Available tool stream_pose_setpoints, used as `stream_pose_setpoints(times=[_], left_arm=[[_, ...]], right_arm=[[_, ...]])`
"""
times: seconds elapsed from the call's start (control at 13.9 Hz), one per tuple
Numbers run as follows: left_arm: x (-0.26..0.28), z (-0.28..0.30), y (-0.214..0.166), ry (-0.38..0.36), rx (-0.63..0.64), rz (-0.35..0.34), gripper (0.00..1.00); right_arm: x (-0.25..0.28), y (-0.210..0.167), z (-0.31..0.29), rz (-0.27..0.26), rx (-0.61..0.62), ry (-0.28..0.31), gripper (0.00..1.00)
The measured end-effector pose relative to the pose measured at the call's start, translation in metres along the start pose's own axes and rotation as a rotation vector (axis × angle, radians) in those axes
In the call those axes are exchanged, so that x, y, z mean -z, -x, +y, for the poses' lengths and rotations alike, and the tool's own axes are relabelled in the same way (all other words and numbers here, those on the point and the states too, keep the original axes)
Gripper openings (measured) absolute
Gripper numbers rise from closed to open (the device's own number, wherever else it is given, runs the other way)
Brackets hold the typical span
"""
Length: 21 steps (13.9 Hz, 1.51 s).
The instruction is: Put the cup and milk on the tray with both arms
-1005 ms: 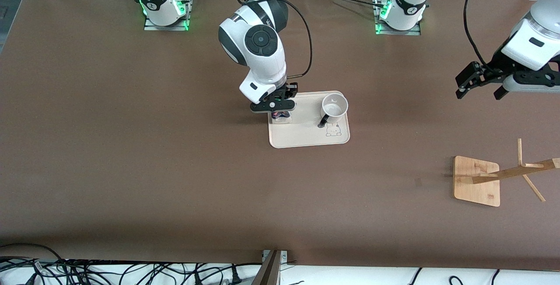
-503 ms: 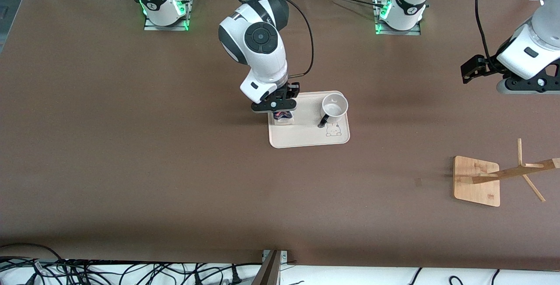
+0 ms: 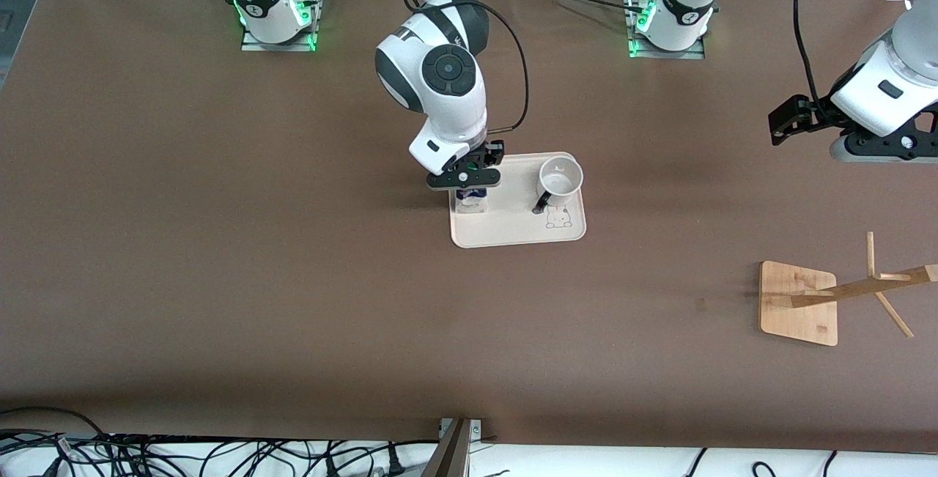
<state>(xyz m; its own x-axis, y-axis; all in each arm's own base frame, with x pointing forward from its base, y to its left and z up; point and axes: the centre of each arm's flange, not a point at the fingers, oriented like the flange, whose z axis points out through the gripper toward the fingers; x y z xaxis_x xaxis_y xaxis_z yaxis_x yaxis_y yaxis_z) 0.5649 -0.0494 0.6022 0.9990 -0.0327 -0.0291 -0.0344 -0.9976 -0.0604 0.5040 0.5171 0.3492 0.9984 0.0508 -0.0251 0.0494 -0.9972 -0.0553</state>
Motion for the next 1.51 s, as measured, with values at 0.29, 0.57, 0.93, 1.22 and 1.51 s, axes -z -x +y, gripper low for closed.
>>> stream_pose_setpoints(times=[0.29,0.57,0.93,1.22,1.51], left_arm=[[0.001,-0.002,-0.001,0.005,0.005,0.011,1.0],[0.0,-0.004,-0.002,0.005,0.007,0.012,1.0],[0.0,-0.003,-0.003,0.005,0.005,0.013,1.0],[-0.002,-0.003,-0.004,0.005,0.004,0.009,1.0],[-0.003,-0.002,-0.004,0.005,0.004,0.009,1.0]], right_arm=[[0.027,-0.008,0.002,0.028,-0.009,-0.018,1.0],[0.099,-0.029,0.052,0.03,-0.083,-0.003,1.0],[0.198,-0.061,0.195,-0.027,-0.169,0.004,1.0],[0.253,-0.058,0.31,-0.081,-0.137,-0.017,1.0],[0.286,-0.015,0.402,-0.078,-0.08,-0.041,1.0]])
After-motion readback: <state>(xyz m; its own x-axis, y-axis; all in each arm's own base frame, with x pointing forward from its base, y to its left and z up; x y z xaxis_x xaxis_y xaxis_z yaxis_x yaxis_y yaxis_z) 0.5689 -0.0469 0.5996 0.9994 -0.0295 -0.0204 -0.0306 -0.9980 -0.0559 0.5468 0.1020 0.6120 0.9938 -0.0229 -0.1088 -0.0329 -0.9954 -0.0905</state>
